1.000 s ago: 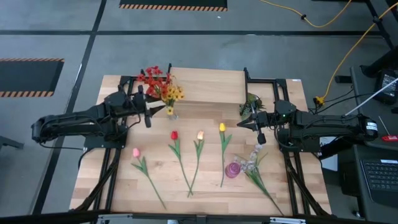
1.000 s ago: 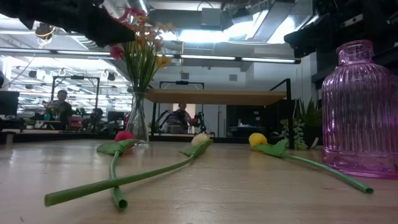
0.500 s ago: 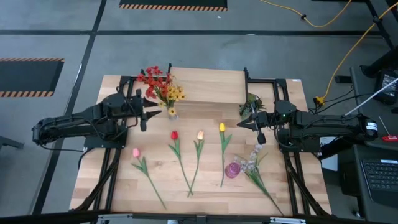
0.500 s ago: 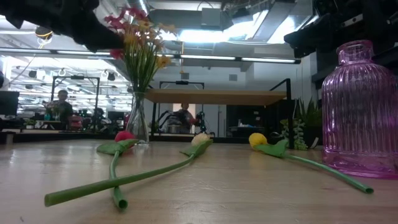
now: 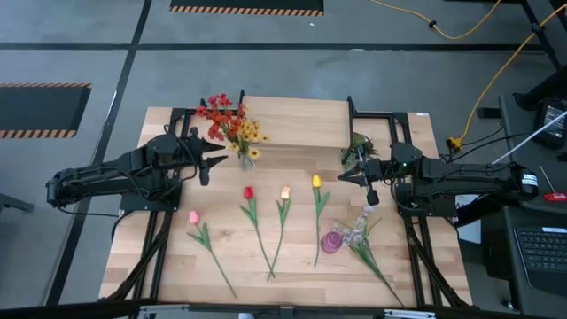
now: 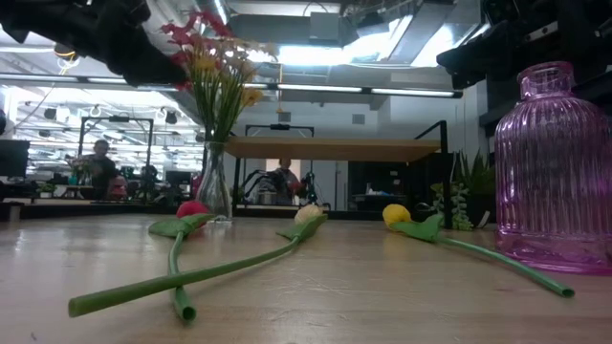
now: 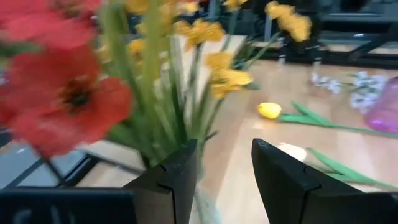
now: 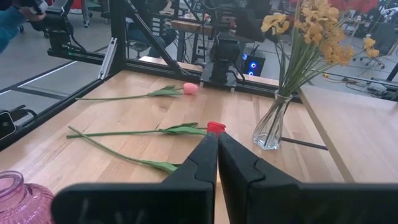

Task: Pick and place flowers into a vace then onto a shelf
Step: Put the red flowers into the transparent vase, then put the white flowers into the transparent vase

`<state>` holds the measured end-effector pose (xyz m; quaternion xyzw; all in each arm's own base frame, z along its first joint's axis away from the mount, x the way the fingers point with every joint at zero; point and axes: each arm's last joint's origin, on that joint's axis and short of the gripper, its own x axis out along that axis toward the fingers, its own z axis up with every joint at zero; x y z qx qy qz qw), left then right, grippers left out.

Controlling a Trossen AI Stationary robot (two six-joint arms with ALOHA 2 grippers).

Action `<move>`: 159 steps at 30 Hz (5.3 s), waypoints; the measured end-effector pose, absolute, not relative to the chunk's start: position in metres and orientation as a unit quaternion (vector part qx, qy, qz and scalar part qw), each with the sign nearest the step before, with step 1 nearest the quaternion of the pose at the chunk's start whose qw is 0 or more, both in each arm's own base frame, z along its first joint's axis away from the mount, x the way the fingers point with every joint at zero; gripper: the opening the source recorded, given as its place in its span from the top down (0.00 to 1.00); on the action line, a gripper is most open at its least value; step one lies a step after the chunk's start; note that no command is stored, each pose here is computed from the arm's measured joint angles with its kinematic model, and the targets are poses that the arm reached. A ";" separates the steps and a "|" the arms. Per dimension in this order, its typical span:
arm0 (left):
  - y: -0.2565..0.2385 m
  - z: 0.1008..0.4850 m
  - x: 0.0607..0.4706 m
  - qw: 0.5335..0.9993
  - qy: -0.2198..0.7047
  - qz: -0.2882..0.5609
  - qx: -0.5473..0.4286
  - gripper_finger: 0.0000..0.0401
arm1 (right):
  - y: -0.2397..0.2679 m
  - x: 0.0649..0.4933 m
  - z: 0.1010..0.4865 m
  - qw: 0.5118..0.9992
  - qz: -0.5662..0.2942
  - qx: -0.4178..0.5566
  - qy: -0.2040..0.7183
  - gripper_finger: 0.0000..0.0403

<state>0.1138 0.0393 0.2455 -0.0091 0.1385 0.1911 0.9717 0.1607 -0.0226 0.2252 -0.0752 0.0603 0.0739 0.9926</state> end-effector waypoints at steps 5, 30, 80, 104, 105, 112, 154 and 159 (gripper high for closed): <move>0.040 0.245 0.114 0.970 0.141 0.197 -0.010 0.64 | -0.023 0.161 0.225 0.993 0.074 -0.075 0.060 0.96; 0.055 0.240 0.135 0.945 0.143 0.294 -0.025 0.47 | -0.023 0.161 0.225 0.993 0.074 -0.075 0.060 0.96; 0.057 0.222 0.155 0.947 0.213 0.238 -0.030 0.98 | -0.023 0.161 0.225 0.993 0.074 -0.075 0.060 0.96; 0.057 0.226 0.157 0.951 0.187 0.244 -0.015 0.62 | -0.023 0.161 0.225 0.993 0.074 -0.075 0.060 0.96; 0.057 0.226 0.157 0.952 0.185 0.244 -0.014 0.60 | -0.023 0.161 0.225 0.993 0.074 -0.075 0.060 0.96; 0.054 0.230 0.148 0.954 0.183 0.238 -0.010 0.51 | -0.023 0.161 0.225 0.993 0.074 -0.075 0.060 0.96; -0.043 0.232 0.159 0.985 0.163 -0.044 0.017 1.00 | 0.009 0.162 0.238 0.981 0.100 0.039 0.160 1.00; -0.064 0.218 0.177 0.985 0.171 -0.003 0.034 0.99 | 0.024 0.156 0.257 0.973 0.079 0.052 0.211 1.00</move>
